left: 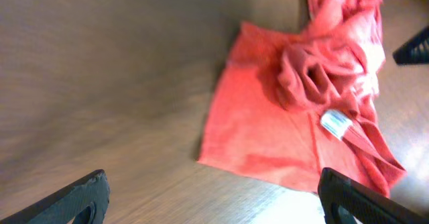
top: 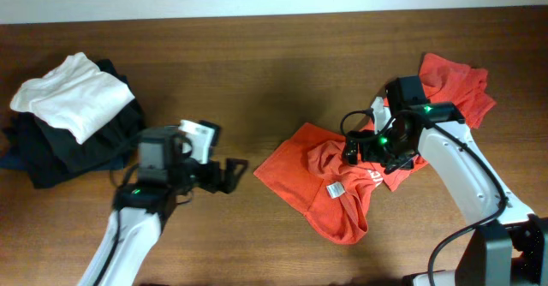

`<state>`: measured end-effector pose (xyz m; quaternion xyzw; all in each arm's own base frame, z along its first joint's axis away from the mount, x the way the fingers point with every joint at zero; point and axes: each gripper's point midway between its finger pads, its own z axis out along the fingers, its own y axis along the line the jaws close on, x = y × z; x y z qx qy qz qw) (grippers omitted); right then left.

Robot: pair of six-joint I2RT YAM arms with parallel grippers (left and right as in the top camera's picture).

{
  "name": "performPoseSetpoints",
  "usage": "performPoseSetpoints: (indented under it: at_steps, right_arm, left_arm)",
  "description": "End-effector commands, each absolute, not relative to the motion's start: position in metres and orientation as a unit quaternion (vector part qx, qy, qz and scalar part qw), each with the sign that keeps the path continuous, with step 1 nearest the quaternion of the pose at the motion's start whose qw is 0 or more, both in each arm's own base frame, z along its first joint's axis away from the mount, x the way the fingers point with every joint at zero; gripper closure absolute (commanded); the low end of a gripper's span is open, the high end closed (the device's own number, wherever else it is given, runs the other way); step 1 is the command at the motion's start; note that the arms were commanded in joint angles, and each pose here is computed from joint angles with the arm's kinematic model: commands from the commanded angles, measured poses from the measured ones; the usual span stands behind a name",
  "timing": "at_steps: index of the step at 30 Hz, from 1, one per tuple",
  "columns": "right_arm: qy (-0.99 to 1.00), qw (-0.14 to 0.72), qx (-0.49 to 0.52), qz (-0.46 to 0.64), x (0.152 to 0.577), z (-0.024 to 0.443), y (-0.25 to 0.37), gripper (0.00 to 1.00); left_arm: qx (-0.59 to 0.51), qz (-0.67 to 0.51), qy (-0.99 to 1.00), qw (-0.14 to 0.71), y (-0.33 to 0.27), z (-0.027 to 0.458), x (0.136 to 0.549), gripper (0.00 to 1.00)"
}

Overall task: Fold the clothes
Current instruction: 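Drag the orange T-shirt with the right gripper toward table center, then grasp the T-shirt edge with the left gripper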

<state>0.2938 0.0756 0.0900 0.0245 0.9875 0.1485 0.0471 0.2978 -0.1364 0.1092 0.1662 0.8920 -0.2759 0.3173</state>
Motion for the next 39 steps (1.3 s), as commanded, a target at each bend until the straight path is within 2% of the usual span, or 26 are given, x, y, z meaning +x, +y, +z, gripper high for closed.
performPoseSetpoints:
  at_steps: [1, 9, 11, 12, 13, 15, 17, 18, 20, 22, 24, 28, 34, 36, 38, 39]
  right_arm:
    - [0.987, 0.063, 0.026, 0.147, 0.298, 0.100, 0.074, 0.01]
    - [0.987, 0.061, 0.024, 0.148, 0.297, 0.100, 0.075, 0.01]
    - [0.987, 0.061, 0.024, 0.149, 0.297, 0.100, 0.075, 0.01]
    - [0.987, 0.061, 0.024, 0.149, 0.297, 0.101, 0.075, 0.01]
    - [0.987, 0.061, 0.024, 0.149, 0.297, 0.101, 0.075, 0.01]
    - [0.987, 0.062, 0.024, 0.149, 0.297, 0.101, 0.075, 0.01]
    - [0.987, 0.062, 0.024, 0.149, 0.298, 0.101, 0.075, 0.01]
    - [0.985, 0.064, 0.023, 0.157, 0.298, 0.102, 0.078, 0.01]
    - [0.979, 0.070, 0.017, 0.188, 0.302, 0.106, 0.089, 0.03]
    - [0.974, 0.077, 0.010, 0.214, 0.306, 0.109, 0.099, 0.13]
    - [0.973, 0.078, -0.001, 0.216, 0.307, 0.108, 0.106, 0.16]
    - [0.975, 0.070, -0.035, 0.208, 0.306, 0.098, 0.126, 0.16]
    - [0.978, 0.058, -0.076, 0.187, 0.309, 0.069, 0.151, 0.16]
    - [0.987, 0.052, -0.056, 0.144, 0.315, 0.050, 0.147, 0.18]
    - [0.991, 0.047, -0.030, 0.120, 0.319, 0.037, 0.141, 0.28]
    - [0.991, 0.045, -0.026, 0.120, 0.321, 0.032, 0.141, 0.51]
  left_arm:
    - [0.163, -0.323, 0.897, 0.254, -0.173, 0.082, 0.292, 0.01]
    - [0.053, -0.352, 0.928, 0.111, -0.217, 0.011, 0.272, 0.02]
    - [0.052, -0.354, 0.928, 0.106, -0.221, 0.004, 0.272, 0.03]
    - [0.056, -0.356, 0.926, 0.112, -0.224, 0.003, 0.274, 0.08]
    - [0.060, -0.360, 0.923, 0.122, -0.226, 0.004, 0.279, 0.25]
    - [0.070, -0.371, 0.913, 0.152, -0.232, 0.011, 0.291, 0.68]
    - [0.080, -0.382, 0.902, 0.184, -0.237, 0.021, 0.302, 0.95]
    - [0.087, -0.389, 0.894, 0.205, -0.240, 0.028, 0.310, 0.99]
    - [0.095, -0.398, 0.882, 0.233, -0.244, 0.041, 0.320, 0.99]
    - [0.094, -0.402, 0.875, 0.254, -0.242, 0.058, 0.331, 0.99]
    - [0.093, -0.405, 0.868, 0.273, -0.239, 0.075, 0.340, 0.99]
    - [0.086, -0.407, 0.854, 0.311, -0.227, 0.105, 0.352, 0.99]
    - [0.074, -0.401, 0.860, 0.307, -0.217, 0.109, 0.350, 0.99]
    - [0.071, -0.399, 0.864, 0.298, -0.216, 0.105, 0.347, 0.99]
    - [0.069, -0.398, 0.867, 0.291, -0.216, 0.102, 0.345, 0.99]
    - [0.068, -0.397, 0.868, 0.289, -0.215, 0.101, 0.345, 0.99]
